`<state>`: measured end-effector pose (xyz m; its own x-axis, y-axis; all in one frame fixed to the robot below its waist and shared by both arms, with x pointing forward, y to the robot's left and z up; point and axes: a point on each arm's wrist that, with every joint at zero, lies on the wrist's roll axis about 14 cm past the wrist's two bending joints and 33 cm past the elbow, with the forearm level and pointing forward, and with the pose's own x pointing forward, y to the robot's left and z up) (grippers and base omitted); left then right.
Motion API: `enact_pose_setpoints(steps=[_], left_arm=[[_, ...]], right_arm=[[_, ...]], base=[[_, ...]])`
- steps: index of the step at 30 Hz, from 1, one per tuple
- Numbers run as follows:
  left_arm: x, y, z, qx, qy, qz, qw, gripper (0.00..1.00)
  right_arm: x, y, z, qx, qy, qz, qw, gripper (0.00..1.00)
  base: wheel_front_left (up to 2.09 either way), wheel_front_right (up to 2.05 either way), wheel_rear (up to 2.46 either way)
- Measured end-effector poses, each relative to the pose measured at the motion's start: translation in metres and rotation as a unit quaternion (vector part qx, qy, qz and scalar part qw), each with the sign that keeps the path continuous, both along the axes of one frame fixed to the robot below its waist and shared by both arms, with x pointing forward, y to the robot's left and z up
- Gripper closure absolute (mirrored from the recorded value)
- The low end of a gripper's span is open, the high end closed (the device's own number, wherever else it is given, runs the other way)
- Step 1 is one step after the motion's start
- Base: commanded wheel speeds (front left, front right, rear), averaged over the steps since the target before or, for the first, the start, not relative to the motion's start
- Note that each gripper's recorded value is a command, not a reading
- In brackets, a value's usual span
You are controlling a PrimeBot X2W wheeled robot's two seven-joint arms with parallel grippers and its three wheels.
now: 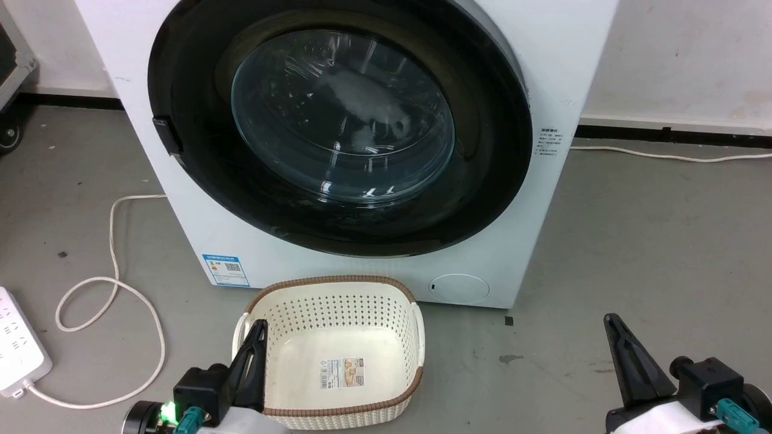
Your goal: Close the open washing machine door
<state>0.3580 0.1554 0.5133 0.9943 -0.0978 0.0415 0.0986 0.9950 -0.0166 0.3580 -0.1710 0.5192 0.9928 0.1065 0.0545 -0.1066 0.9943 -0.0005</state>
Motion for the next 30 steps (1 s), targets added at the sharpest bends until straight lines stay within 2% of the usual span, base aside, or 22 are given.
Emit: enact_pose_setpoints(steps=[30], left_arm=[[0.0063, 0.009, 0.0052, 0.016, 0.009, 0.02, 1.0, 1.0]], right_arm=[[0.0055, 0.0044, 0.0016, -0.012, 0.015, 0.006, 1.0, 1.0]], base=[[0.0, 0.0, 0.0]])
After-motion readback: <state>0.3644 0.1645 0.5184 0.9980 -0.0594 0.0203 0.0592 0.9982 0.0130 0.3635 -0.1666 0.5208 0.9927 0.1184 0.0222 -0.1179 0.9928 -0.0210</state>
